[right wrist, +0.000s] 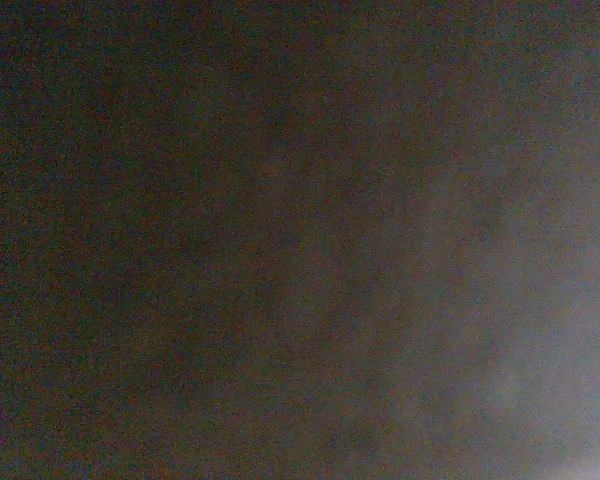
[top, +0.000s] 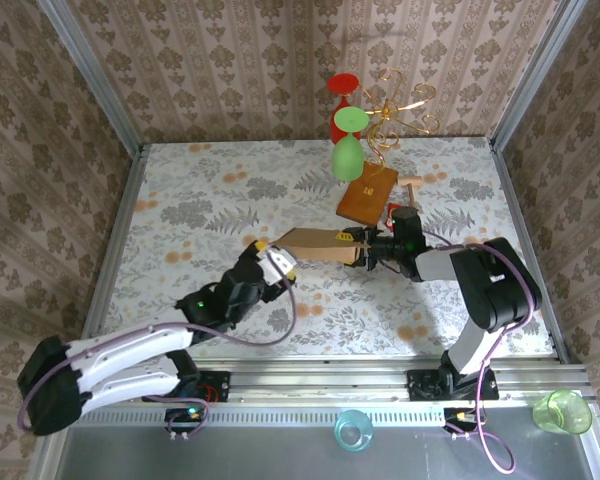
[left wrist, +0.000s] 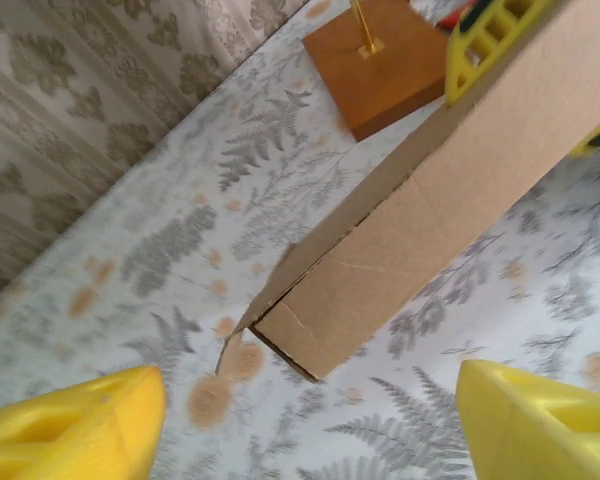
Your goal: Fold the paper box
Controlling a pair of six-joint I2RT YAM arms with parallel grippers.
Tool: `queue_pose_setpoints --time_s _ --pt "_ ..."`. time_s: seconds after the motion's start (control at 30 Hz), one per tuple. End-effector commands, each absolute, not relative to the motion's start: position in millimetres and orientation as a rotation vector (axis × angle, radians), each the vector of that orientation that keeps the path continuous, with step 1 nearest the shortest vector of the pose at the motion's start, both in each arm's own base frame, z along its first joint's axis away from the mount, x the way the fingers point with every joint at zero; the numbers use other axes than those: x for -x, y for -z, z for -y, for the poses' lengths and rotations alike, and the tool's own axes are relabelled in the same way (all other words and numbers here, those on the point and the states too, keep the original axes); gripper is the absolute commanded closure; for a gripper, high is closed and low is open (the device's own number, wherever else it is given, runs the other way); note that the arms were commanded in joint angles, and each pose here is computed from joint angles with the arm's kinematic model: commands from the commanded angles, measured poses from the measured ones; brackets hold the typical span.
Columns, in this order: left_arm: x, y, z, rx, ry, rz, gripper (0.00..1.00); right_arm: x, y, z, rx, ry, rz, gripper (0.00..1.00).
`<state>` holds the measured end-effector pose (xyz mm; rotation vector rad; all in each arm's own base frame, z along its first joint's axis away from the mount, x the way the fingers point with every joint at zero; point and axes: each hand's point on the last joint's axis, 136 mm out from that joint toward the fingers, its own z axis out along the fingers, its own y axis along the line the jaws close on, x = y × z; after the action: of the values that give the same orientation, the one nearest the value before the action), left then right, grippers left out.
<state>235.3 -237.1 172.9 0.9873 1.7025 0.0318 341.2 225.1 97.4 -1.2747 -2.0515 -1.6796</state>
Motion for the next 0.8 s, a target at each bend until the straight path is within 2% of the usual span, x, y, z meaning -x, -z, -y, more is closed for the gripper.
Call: queue_pose_setpoints --time_s 0.0,0.1,0.2,0.27,0.5,0.77 --pt "-250.4 -192.0 221.4 -0.869 -0.196 -1.569 0.18 -325.6 -99.9 -220.2 1.262 1.619 2.035 0.79" --pt "-241.1 -194.6 218.5 -0.767 0.031 -1.517 0.11 -324.1 -105.8 -214.9 1.253 1.627 2.042 0.8" --pt "-228.4 -197.1 215.2 -0.74 0.335 -1.505 0.09 -323.7 -111.5 -208.3 1.248 1.647 2.039 0.81" --pt "-226.2 -201.6 206.9 -0.72 0.44 -1.491 0.09 -325.2 -120.0 -204.8 1.237 1.674 2.036 0.81" --pt "-225.7 -195.3 216.8 -0.85 0.466 -1.358 0.11 -314.7 -159.4 -200.6 1.196 1.73 2.063 0.82" --pt "-249.7 -199.8 236.7 -0.879 0.475 -1.239 0.11 -298.5 -194.0 -187.3 1.179 1.776 2.107 0.82"
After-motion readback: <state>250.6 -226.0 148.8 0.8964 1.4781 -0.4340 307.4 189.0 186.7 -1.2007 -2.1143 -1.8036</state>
